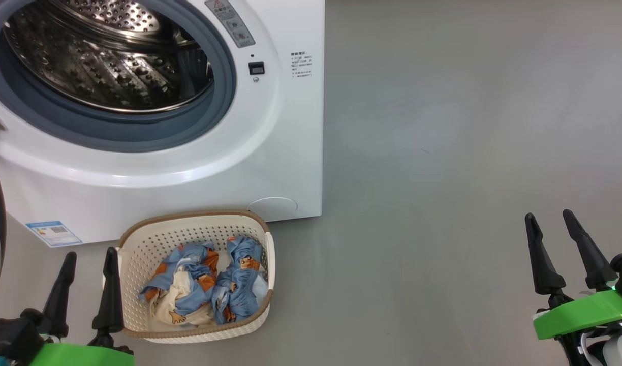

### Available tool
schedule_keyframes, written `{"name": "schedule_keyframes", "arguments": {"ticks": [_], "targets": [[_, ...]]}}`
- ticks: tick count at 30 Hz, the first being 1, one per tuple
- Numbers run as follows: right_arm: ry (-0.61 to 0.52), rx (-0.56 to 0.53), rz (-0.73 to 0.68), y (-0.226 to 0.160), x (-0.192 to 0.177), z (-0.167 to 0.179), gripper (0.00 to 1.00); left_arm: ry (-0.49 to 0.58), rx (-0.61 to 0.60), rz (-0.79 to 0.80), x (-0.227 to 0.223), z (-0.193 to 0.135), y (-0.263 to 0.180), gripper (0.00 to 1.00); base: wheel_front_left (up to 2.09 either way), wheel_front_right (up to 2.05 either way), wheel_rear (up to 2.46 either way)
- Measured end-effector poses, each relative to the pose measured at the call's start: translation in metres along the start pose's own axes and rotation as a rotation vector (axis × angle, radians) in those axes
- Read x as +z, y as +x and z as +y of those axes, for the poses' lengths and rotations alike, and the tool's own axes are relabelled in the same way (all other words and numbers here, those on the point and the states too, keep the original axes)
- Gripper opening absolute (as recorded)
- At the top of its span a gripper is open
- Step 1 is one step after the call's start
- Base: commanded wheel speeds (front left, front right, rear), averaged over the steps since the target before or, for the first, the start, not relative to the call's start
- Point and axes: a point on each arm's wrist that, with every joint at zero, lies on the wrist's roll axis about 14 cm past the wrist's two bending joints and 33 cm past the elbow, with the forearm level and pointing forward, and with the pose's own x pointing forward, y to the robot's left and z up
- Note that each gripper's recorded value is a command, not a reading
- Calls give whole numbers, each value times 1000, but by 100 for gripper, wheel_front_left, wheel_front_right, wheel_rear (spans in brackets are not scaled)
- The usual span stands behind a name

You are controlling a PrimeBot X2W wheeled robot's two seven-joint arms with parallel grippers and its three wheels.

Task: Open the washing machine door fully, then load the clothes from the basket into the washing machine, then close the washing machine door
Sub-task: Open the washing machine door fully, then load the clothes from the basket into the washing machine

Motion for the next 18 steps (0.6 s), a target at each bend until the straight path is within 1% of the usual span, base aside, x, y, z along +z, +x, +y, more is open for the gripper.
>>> {"name": "schedule_keyframes", "arguments": {"ticks": [8, 14, 18], "targets": [[0, 6, -7, 0, 2, 2, 100, 0, 5, 6, -2, 1, -6, 100, 0, 0, 0], [1, 7, 6, -4, -2, 2, 100, -10, -20, 5, 0, -6, -7, 100, 0, -1, 0], [2, 10, 11, -3, -4, 3, 100, -3, -26, 11, -1, -6, -7, 100, 15, -58, 42]]}}
